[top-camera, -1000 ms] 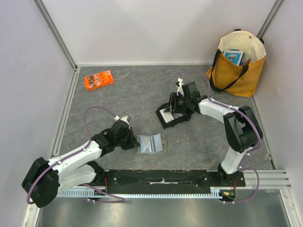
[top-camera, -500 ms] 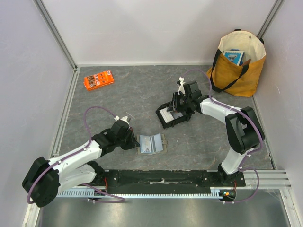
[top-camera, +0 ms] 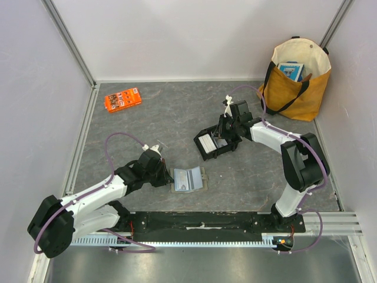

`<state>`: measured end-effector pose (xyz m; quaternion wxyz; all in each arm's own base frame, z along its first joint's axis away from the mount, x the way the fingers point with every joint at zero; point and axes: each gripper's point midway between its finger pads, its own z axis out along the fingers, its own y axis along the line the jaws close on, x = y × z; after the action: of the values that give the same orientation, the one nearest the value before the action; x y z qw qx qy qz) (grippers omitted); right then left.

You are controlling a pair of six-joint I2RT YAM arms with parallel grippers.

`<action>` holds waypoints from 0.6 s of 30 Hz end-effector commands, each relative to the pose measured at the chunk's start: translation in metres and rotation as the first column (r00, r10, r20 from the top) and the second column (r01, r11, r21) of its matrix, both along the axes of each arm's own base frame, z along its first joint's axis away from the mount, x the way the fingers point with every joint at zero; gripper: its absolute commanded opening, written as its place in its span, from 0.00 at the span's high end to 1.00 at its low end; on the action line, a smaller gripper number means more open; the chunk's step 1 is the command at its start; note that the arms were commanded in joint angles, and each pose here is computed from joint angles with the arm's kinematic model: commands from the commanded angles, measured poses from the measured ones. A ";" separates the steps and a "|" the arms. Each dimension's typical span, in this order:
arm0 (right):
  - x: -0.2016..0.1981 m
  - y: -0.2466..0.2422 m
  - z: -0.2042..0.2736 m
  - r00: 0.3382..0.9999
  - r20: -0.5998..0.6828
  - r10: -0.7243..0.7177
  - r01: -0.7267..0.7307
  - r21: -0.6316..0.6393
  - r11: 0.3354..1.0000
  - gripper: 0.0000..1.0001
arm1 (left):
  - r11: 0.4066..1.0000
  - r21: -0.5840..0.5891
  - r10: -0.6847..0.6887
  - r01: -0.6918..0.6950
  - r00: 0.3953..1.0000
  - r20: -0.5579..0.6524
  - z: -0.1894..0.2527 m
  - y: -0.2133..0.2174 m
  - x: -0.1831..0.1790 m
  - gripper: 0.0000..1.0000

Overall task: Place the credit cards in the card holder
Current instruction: Pick up the credit card from the storage box.

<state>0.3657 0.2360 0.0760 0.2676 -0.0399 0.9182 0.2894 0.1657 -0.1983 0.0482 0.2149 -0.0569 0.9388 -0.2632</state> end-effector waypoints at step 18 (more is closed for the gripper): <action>0.001 -0.027 -0.022 1.000 -0.002 -0.018 0.017 -0.157 0.987 0.83 | 0.999 -0.020 -0.038 0.039 0.999 0.032 0.008 -0.010 0.007 0.98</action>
<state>0.3705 0.2140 0.0614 0.2750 -0.0391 0.9324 0.2311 0.1655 -0.1985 0.0445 0.2098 -0.0570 0.9409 -0.2596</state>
